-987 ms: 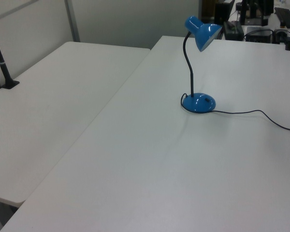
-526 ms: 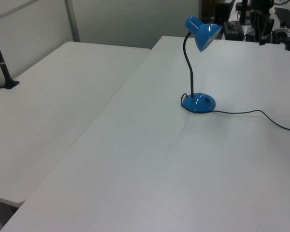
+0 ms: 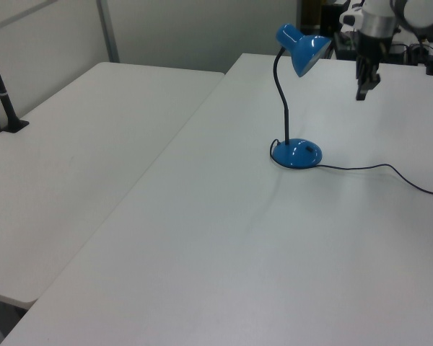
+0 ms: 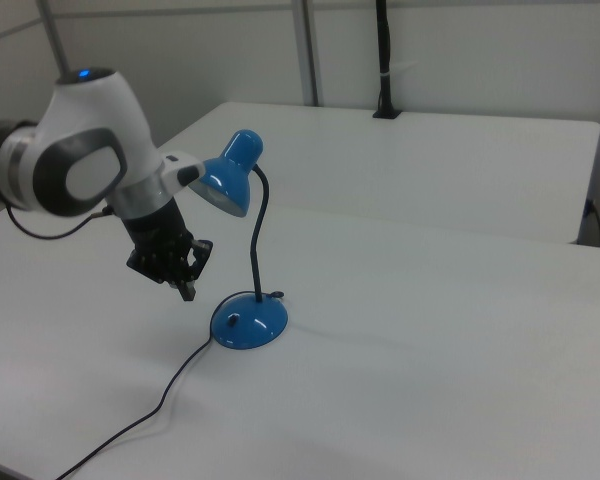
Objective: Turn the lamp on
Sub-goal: 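Move the gripper down toward the switch on the blue lamp base, then press down on the base switch with the gripper fingertips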
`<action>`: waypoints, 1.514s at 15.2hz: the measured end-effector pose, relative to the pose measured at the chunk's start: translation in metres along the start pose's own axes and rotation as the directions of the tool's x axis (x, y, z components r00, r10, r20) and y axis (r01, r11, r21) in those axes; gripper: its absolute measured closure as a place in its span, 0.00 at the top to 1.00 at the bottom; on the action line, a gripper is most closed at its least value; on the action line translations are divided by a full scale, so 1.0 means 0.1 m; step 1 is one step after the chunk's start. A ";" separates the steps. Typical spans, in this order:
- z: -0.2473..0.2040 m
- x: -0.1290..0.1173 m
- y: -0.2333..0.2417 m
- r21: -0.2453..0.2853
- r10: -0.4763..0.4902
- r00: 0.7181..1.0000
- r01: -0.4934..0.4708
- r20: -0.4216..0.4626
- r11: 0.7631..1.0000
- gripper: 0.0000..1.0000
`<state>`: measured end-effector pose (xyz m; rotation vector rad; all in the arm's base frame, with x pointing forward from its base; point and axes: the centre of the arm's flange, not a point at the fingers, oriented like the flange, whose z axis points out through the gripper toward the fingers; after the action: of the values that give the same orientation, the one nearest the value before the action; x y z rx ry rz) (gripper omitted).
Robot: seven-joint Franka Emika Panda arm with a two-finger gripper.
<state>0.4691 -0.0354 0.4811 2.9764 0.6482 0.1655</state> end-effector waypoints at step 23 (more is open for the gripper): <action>1.33 0.66 -0.44 -0.075 0.321 0.922 -0.344 -0.218 0.936 0.01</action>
<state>0.5271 0.0233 0.3499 2.9571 0.1319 0.5176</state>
